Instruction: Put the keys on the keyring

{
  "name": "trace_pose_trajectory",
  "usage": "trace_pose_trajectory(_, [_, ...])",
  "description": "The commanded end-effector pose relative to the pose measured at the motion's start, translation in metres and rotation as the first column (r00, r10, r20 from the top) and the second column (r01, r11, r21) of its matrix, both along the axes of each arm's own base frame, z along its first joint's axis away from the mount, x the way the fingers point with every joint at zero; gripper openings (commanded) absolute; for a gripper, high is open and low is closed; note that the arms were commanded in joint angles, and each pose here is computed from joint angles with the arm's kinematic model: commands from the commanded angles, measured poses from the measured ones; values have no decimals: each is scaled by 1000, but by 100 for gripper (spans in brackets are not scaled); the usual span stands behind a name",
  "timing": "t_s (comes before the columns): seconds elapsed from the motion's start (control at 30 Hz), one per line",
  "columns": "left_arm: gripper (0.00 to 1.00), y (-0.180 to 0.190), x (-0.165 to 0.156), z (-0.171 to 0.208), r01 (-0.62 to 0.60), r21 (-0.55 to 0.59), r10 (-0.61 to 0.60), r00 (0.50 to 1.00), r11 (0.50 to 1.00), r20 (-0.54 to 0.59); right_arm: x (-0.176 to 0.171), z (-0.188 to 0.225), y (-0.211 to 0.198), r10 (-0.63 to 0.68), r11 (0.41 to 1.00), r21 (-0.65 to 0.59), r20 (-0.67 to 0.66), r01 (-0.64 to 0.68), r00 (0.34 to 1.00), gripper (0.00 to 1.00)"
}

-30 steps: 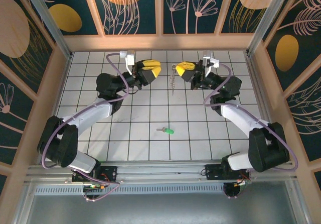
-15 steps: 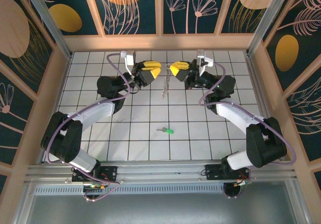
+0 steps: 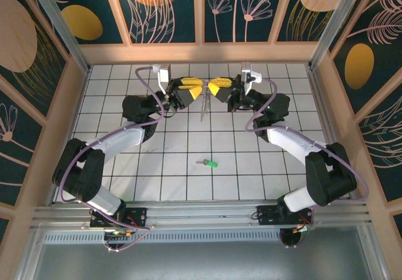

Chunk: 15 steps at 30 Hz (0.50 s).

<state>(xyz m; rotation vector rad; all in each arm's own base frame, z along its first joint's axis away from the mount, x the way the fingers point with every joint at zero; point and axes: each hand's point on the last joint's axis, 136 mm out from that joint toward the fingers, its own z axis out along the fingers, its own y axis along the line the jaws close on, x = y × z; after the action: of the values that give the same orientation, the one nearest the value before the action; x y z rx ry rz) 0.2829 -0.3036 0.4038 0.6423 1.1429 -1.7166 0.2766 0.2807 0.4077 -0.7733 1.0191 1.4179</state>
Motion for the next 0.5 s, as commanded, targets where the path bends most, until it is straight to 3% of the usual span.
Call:
trace_pose_trajectory(0.0, [39,0,-7,13,18,-30,-16,998,999,58,-10,23,0,9,999,45,91,-13,996,0])
trace_pose_trajectory(0.47, [39,-2,-1,20,5,-41,-2,997,999,72,-12,16,6,30,999,29,82,-32,996,0])
